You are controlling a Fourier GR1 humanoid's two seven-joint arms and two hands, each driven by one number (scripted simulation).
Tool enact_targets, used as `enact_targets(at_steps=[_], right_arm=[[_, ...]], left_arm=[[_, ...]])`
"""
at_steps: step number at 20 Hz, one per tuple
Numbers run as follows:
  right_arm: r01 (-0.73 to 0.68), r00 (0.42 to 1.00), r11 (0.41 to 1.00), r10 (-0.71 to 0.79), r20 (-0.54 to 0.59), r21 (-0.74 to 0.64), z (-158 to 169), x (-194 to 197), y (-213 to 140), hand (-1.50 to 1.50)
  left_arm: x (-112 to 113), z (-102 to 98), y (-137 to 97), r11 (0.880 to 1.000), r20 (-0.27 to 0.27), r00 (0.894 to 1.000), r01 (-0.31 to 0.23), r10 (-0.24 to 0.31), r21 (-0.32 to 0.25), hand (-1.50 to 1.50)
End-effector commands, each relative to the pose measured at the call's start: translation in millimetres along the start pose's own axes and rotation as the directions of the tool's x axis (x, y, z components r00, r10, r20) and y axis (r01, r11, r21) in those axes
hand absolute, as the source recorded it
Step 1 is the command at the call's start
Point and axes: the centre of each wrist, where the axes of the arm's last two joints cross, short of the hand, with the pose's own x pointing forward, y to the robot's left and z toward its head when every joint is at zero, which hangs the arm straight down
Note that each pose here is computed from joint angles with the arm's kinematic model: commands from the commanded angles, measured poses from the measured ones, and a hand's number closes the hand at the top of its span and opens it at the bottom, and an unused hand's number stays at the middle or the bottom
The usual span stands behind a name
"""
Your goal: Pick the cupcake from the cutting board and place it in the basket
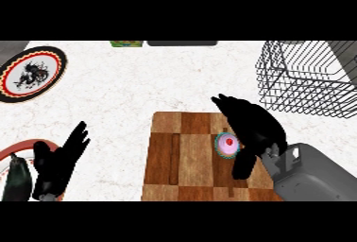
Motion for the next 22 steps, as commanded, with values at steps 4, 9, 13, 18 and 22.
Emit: enact_targets(at_steps=[4,9,13,18,22], right_arm=[[-0.051,0.997,0.995,0.056,-0.061,0.084,-10,-6,22,-1.50],[-0.024,0.997,0.997,0.029,-0.068,0.073,-21,-20,27,-1.50],[-0.024,0.998,0.998,0.027,-0.050,0.062,-27,-22,31,-1.50],[-0.037,0.998,0.998,0.039,-0.046,0.053,-28,-6,49,-1.50],[-0.039,0.999,0.996,0.042,-0.034,0.078,-27,-23,54,1.50]], left_arm=[[-32,-7,-3,1.000,-0.172,0.985,0.013,-0.008,0.026,0.00],[-30,7,12,1.000,-0.178,0.984,-0.005,0.005,0.004,0.00],[-21,9,7,1.000,-0.180,0.984,0.011,-0.009,0.011,0.00],[-24,10,4,1.000,-0.180,0.984,0.011,-0.009,0.010,0.00],[-33,8,7,1.000,-0.170,0.985,-0.009,0.011,0.015,0.00]])
